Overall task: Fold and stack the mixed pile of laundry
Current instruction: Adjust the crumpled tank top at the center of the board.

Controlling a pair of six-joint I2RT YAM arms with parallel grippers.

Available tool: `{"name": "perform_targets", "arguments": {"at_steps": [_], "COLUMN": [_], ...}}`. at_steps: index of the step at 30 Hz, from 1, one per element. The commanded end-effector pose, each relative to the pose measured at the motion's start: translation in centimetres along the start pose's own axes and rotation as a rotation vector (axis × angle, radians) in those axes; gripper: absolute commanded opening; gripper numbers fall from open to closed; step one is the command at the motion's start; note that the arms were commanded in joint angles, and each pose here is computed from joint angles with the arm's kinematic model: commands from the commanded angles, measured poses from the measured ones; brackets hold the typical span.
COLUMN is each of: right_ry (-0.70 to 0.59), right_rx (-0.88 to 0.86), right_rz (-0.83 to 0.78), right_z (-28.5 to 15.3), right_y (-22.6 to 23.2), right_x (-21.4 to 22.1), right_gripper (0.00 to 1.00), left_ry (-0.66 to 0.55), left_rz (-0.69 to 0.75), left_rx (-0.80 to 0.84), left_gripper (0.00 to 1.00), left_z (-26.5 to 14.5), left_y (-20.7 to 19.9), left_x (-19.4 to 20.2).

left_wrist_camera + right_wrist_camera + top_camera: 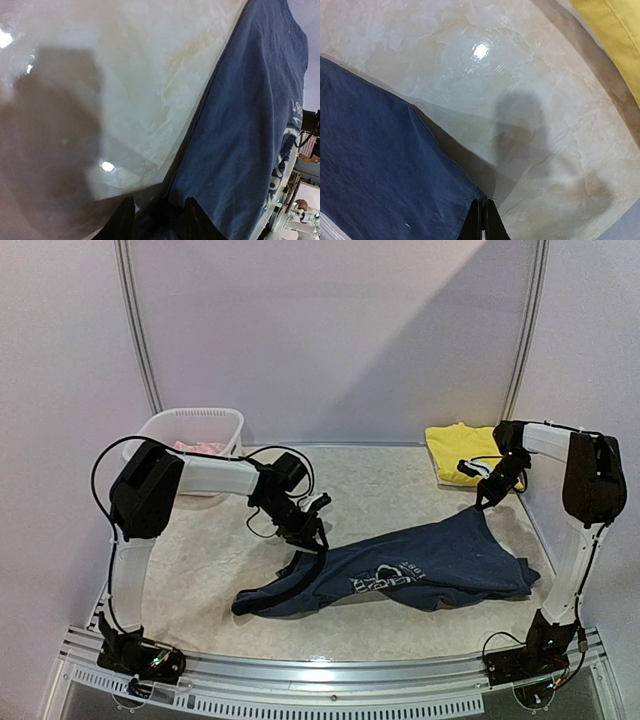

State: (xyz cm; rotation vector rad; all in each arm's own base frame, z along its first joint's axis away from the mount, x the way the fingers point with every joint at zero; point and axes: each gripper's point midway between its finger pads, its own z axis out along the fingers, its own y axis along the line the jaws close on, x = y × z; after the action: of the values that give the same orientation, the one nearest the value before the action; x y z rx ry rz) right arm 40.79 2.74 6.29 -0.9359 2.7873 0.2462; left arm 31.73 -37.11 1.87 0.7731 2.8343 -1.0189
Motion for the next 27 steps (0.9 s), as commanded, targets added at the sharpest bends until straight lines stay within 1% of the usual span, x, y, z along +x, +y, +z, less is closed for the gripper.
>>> {"name": "perform_targets", "arguments": {"at_steps": [1,2,4,6,7,10,12,16,19,21,22,23,24,26,27], "right_ry": [-0.007,-0.007,-0.014,-0.019,-0.021,-0.051,-0.097,-0.227,-0.297,-0.322,-0.337,-0.352,-0.365,-0.418,-0.436], "right_rx": [-0.024,-0.025,-0.028,-0.033,-0.031,-0.008,0.022,0.079,0.114,0.134,0.148,0.158,0.164,0.183,0.19], "right_rz": [0.009,0.01,0.012,0.016,0.019,0.016,0.02,0.044,0.057,0.056,0.055,0.059,0.065,0.086,0.091], "right_z": [0.4,0.4,0.5,0.4,0.4,-0.5,-2.1,-7.0,-9.8,-11.1,-11.9,-12.5,-13.0,-14.5,-15.1], "right_y": [0.6,0.6,0.7,0.7,0.7,0.4,0.0,-1.1,-1.7,-1.7,-1.8,-1.8,-1.9,-2.1,-2.0], "right_x": [0.1,0.1,0.0,-0.1,-0.2,-0.7,-1.5,-3.3,-3.9,-4.1,-4.2,-4.2,-4.1,-4.0,-3.8], "right_gripper": [0.0,0.0,0.0,0.0,0.0,0.0,0.0,0.0,0.0,0.0,0.0,0.0,0.0,0.0,0.0], "left_ry": [0.017,0.017,0.011,-0.033,-0.073,-0.215,-0.292,-0.42,-0.461,-0.429,-0.391,-0.366,-0.347,-0.299,-0.276], "left_rz": [0.008,0.005,0.004,0.014,0.024,0.073,0.105,0.168,0.189,0.179,0.165,0.147,0.127,0.084,0.066], "left_rx": [0.008,0.001,-0.011,-0.053,-0.071,-0.071,-0.084,-0.116,-0.125,-0.116,-0.127,-0.142,-0.159,-0.18,-0.184], "left_gripper": [0.31,0.28,0.17,0.05,0.01,0.0,0.0,0.0,0.0,0.0,0.04,0.16,0.24,0.35,0.37], "left_z": [0.8,0.9,0.9,0.2,-0.4,-3.4,-5.8,-10.6,-12.6,-12.2,-11.5,-10.7,-10.0,-8.1,-7.0], "left_y": [-0.3,-0.1,0.1,0.3,0.3,-1.7,-3.1,-5.6,-6.6,-6.5,-6.0,-5.3,-4.5,-2.7,-1.9], "left_x": [-0.1,-0.2,-0.5,-1.5,-2.2,-4.8,-6.2,-8.2,-8.6,-8.4,-8.0,-7.7,-7.5,-6.5,-6.0]}}
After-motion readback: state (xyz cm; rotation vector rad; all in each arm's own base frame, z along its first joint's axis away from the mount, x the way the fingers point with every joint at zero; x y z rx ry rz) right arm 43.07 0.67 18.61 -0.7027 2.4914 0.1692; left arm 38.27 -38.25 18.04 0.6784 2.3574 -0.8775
